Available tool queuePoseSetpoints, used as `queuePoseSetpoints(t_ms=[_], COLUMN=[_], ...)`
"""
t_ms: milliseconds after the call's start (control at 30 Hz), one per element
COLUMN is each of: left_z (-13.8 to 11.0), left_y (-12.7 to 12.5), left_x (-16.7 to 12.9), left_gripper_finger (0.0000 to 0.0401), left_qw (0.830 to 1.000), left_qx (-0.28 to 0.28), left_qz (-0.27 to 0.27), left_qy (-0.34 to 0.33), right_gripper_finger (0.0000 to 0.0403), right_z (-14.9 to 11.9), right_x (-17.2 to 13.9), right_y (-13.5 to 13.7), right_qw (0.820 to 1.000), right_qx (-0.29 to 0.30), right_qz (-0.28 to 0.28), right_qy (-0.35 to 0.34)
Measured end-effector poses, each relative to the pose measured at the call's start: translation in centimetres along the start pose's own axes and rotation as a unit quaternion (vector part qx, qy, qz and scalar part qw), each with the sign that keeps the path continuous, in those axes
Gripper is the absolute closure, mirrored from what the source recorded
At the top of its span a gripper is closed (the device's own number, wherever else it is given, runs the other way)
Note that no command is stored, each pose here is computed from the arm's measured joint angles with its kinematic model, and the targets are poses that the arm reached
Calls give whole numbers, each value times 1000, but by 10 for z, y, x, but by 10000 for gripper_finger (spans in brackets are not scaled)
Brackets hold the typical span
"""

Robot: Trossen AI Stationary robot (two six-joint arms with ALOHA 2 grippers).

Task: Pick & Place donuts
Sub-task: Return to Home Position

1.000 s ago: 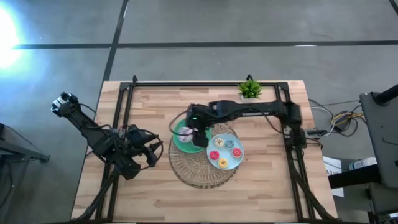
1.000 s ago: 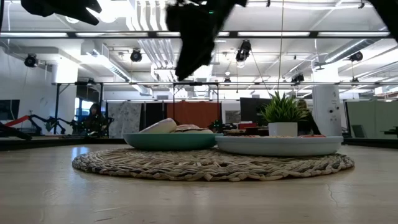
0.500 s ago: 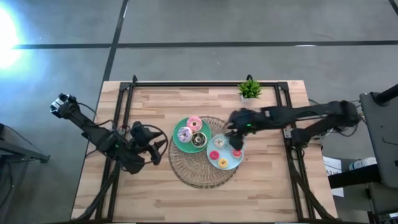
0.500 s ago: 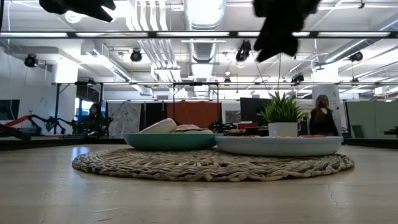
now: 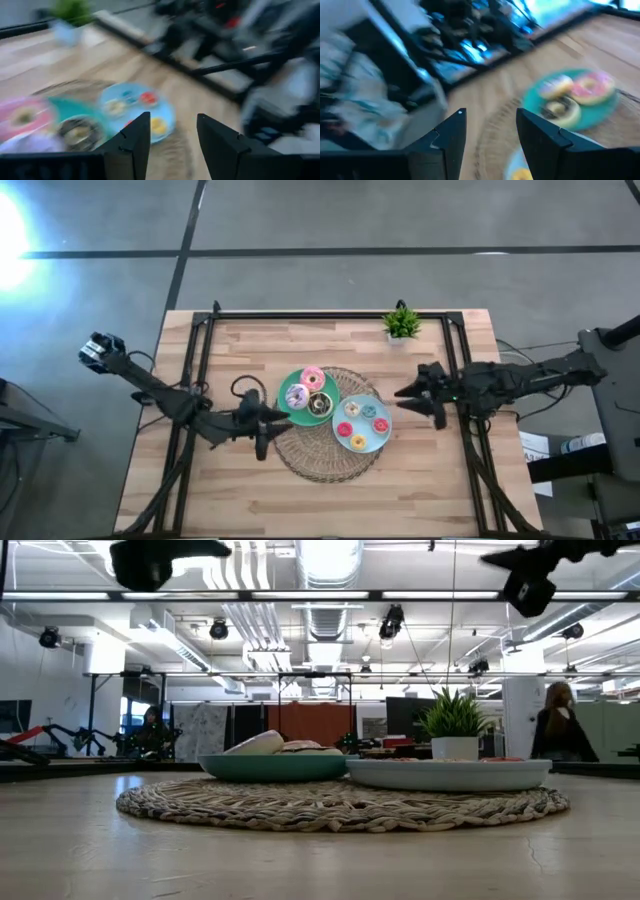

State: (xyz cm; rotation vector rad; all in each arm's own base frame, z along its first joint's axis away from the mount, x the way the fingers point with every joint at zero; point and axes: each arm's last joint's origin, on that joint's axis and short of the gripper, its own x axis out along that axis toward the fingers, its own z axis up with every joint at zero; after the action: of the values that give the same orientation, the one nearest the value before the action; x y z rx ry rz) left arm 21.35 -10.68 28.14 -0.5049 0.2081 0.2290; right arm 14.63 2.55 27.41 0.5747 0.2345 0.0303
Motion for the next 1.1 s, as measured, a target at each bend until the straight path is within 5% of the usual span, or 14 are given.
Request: queuePoseSetpoints(t_ms=[367,733,1100], left_z=[-20,-59,-91], left_y=[67,115,132], left_x=[-15,-38,-30], left_gripper_finger=[266,266,266], left_qw=[968,967,993], left_qx=[-21,-59,16], left_qz=[-191,-193,-109], left_qy=[-158,-153,-29], right_gripper_finger=[239,239,239], right_z=[-41,-68,-93], right_x=[-23,-36,-26], right_y=[-31,-51,-68], right_qw=[997,995,998], right_qx=[1,14,16], right_qz=[47,64,45], right_qy=[-61,-76,-51])
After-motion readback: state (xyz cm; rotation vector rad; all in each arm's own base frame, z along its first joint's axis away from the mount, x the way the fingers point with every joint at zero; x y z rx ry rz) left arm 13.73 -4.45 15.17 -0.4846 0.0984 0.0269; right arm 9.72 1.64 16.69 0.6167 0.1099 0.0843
